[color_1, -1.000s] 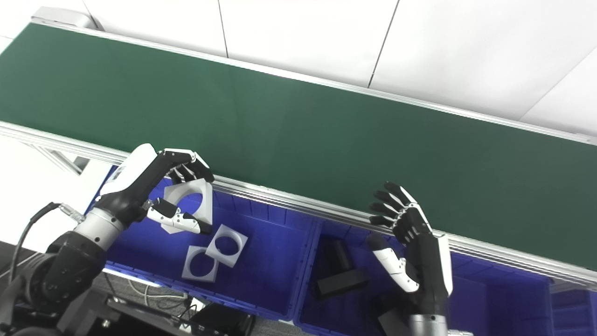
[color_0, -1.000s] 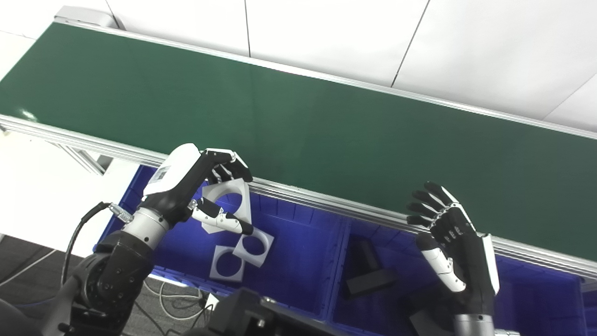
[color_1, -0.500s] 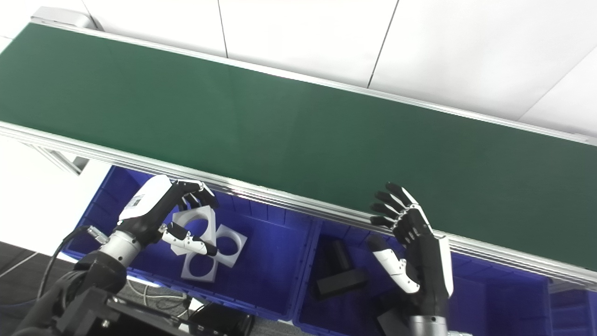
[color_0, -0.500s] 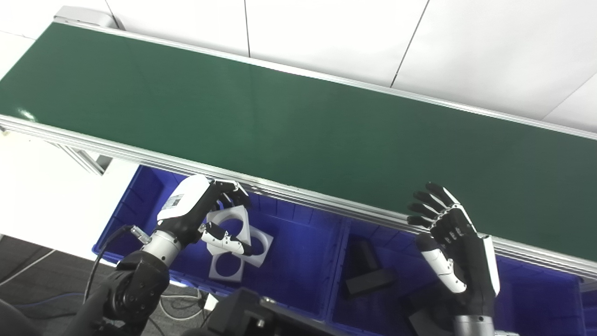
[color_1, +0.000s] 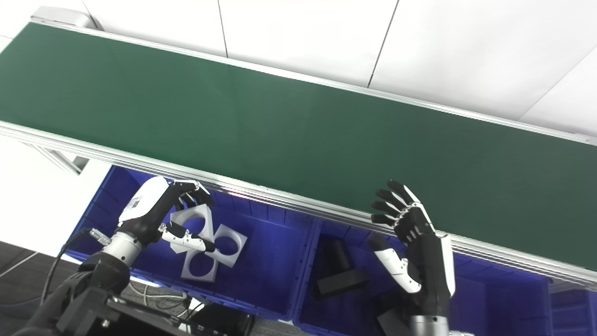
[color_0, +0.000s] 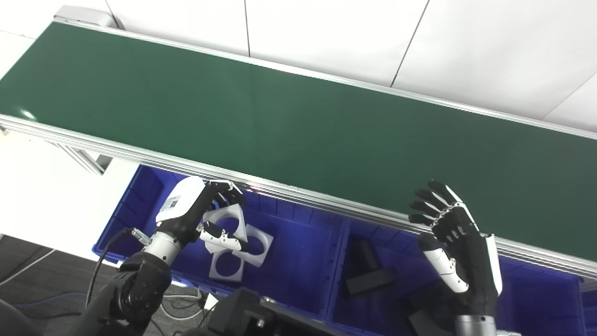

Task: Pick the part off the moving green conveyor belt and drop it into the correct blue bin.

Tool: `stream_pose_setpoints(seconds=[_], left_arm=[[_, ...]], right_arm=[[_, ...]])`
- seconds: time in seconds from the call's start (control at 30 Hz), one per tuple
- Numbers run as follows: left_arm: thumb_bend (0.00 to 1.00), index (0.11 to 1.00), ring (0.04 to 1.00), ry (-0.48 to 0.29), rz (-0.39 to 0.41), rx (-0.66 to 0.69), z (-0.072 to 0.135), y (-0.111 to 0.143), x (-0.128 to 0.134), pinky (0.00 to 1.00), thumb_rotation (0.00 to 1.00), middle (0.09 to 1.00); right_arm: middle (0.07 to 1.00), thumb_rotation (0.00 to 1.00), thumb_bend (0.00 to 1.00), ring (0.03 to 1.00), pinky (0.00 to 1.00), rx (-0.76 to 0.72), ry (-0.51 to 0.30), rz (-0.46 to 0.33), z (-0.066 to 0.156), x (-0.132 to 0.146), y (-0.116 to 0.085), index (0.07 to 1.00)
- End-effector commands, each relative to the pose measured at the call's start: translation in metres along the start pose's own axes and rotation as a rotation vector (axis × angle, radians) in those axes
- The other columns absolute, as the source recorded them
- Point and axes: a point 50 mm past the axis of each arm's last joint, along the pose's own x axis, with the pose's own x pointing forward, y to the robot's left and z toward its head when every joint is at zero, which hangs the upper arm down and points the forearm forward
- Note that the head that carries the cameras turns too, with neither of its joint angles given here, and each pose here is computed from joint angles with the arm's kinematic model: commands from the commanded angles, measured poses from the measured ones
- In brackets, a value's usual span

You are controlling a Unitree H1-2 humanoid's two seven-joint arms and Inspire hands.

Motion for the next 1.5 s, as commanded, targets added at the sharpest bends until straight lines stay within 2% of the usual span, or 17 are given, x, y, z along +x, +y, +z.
stream_pose_setpoints(seconds=[0.0,0.17,0.27,0.3,0.33,0.37,0.47,0.6,0.7,0.9,0.97,1.0,1.03,1.1,1.2,1.33,1.47], left_arm=[[0.47,0.545,0.421,-0.066,0.063,-0.012,0.009,0.010,0.001,0.32,0.00,0.502],[0.47,0.545,0.441,-0.064,0.084,-0.009,0.011,0.013,0.000,0.32,0.00,0.528],[0.49,0.523,0.435,-0.045,0.051,0.011,0.013,0.016,-0.002,0.42,0.00,0.535],[0.63,0.632,0.572,-0.037,0.036,0.023,0.013,0.017,-0.002,0.50,0.00,0.645],[0.72,0.700,0.657,-0.030,0.015,0.042,0.013,0.018,-0.003,0.56,0.00,0.714],[0.75,0.759,0.731,-0.025,0.000,0.054,0.014,0.018,-0.003,0.61,0.00,0.774],[0.79,0.889,0.891,0.009,-0.048,0.042,0.014,0.020,-0.005,0.73,0.00,0.917],[0.80,0.961,0.985,0.032,-0.069,0.051,0.015,0.024,-0.006,0.84,0.00,0.992],[0.78,0.993,0.999,0.037,-0.073,0.054,0.017,0.026,-0.007,0.89,0.00,1.000],[0.78,1.000,1.000,0.051,-0.085,0.057,0.025,0.034,-0.009,0.91,0.10,1.000],[0.76,1.000,1.000,0.043,-0.071,0.046,0.030,0.038,-0.011,0.90,0.16,1.000],[0.75,1.000,1.000,0.036,-0.062,0.040,0.032,0.039,-0.013,0.88,0.25,1.000],[0.75,1.000,1.000,0.009,-0.047,0.011,0.036,0.042,-0.014,0.87,0.28,1.000],[0.78,1.000,0.981,-0.040,-0.025,-0.029,0.042,0.046,-0.016,0.81,0.49,1.000],[0.79,0.986,0.955,-0.123,-0.007,-0.090,0.059,0.052,-0.018,0.80,0.58,0.985],[0.78,0.952,0.931,-0.204,-0.011,-0.217,0.083,0.051,-0.019,0.85,0.57,0.961],[0.80,0.944,0.922,-0.283,-0.029,-0.302,0.105,0.049,-0.016,0.81,0.60,0.961]], right_arm=[[0.780,0.57,0.68,0.723,0.62,-0.007,-0.046,0.002,0.009,0.002,0.000,0.838],[0.780,0.57,0.69,0.725,0.63,0.004,-0.043,0.001,0.009,0.002,0.001,0.838],[0.780,0.57,0.69,0.726,0.63,0.006,-0.041,0.001,0.009,0.002,0.001,0.838],[0.780,0.57,0.70,0.726,0.63,0.005,-0.041,0.001,0.009,0.002,0.001,0.838],[0.780,0.57,0.70,0.725,0.63,0.004,-0.042,0.002,0.009,0.002,0.001,0.837],[0.780,0.57,0.70,0.725,0.63,0.002,-0.043,0.002,0.009,0.002,0.001,0.839],[0.781,0.57,0.70,0.726,0.63,0.000,-0.042,0.001,0.009,0.002,0.001,0.841],[0.780,0.57,0.71,0.727,0.63,0.004,-0.038,-0.001,0.009,0.001,0.001,0.843],[0.779,0.57,0.71,0.726,0.63,0.007,-0.037,-0.002,0.009,0.001,0.001,0.844],[0.780,0.57,0.71,0.724,0.63,-0.002,-0.036,-0.003,0.009,0.001,0.001,0.845],[0.779,0.57,0.71,0.723,0.62,-0.001,-0.037,-0.003,0.009,0.001,0.001,0.845],[0.779,0.57,0.72,0.724,0.62,0.000,-0.037,-0.003,0.009,0.001,0.001,0.845],[0.779,0.57,0.72,0.724,0.62,0.001,-0.036,-0.002,0.008,0.001,0.001,0.845],[0.781,0.58,0.72,0.724,0.62,0.001,-0.034,-0.001,0.008,0.001,0.002,0.845],[0.783,0.58,0.72,0.725,0.62,-0.003,-0.033,0.004,0.007,0.001,0.002,0.848],[0.785,0.57,0.72,0.728,0.63,0.001,-0.028,0.005,0.005,0.000,0.004,0.848],[0.784,0.57,0.72,0.728,0.64,-0.003,-0.023,0.008,0.001,0.000,0.008,0.848]])
